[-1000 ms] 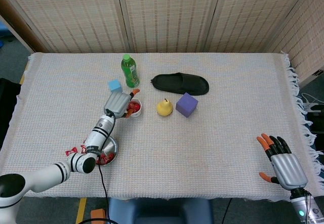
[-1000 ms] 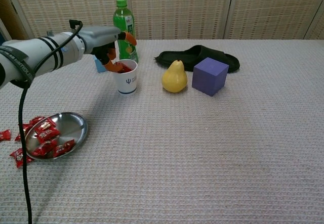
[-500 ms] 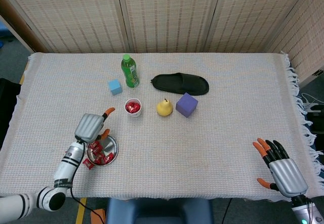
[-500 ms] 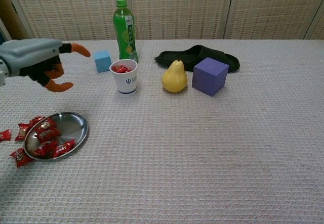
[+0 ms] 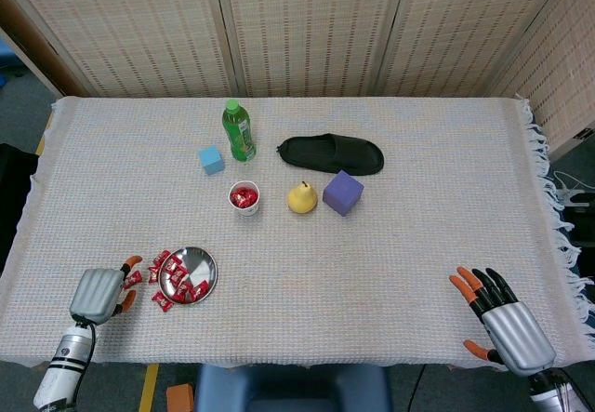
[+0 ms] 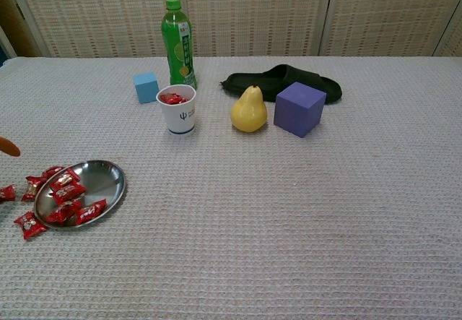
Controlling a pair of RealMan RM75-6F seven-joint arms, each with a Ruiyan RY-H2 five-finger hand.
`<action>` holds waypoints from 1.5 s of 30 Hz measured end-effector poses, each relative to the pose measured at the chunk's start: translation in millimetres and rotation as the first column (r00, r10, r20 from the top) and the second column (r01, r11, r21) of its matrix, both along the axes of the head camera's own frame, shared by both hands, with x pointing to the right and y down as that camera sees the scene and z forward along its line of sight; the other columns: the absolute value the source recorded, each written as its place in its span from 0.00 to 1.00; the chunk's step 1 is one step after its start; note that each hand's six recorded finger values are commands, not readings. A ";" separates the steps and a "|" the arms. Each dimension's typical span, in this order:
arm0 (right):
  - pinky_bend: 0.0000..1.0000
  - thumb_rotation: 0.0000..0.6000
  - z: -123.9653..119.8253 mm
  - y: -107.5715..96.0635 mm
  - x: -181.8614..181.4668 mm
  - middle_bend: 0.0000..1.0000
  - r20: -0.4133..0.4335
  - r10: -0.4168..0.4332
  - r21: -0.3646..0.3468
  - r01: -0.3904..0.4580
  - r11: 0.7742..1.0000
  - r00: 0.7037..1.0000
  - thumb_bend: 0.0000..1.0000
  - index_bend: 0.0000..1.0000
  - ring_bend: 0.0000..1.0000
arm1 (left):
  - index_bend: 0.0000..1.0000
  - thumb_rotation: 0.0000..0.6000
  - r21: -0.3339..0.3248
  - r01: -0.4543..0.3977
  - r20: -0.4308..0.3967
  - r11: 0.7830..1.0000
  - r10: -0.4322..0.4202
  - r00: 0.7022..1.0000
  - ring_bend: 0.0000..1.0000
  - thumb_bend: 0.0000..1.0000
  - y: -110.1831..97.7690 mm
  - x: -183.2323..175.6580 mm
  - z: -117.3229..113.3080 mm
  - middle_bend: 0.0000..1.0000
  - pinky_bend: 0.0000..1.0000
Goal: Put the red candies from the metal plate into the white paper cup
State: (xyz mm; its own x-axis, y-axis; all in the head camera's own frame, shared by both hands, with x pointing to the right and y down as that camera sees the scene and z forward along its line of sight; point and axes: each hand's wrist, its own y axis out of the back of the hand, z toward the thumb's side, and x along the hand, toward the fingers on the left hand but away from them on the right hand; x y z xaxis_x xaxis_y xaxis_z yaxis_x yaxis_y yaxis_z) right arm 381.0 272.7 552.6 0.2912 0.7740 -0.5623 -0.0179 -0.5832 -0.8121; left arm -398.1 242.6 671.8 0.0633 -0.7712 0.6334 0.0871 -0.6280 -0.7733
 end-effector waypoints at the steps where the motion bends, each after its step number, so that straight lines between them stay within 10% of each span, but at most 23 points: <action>1: 0.00 1.00 0.4 0.6 -0.4 0.00 0.000 -0.003 -0.003 0.003 1.000 1.000 0.05 0.00 0.00 | 0.23 1.00 -0.002 0.000 0.006 1.000 0.000 1.000 0.97 0.38 1.4 -1.6 1.7 0.95 1.00; 24: 0.00 1.00 1.9 0.0 0.2 0.00 -0.012 0.002 -0.003 -0.002 1.000 1.000 0.05 0.00 0.00 | 0.39 1.00 -0.035 0.042 0.090 0.998 -0.039 0.995 0.97 0.38 9.8 -25.8 48.8 0.94 1.00; 45: 0.00 1.00 5.5 0.6 -2.2 0.00 -0.019 -0.005 -0.014 0.005 1.000 1.000 0.05 0.00 0.00 | 0.38 1.00 -0.020 0.020 0.041 1.000 -0.019 0.999 0.97 0.38 13.4 -12.9 34.1 0.94 1.00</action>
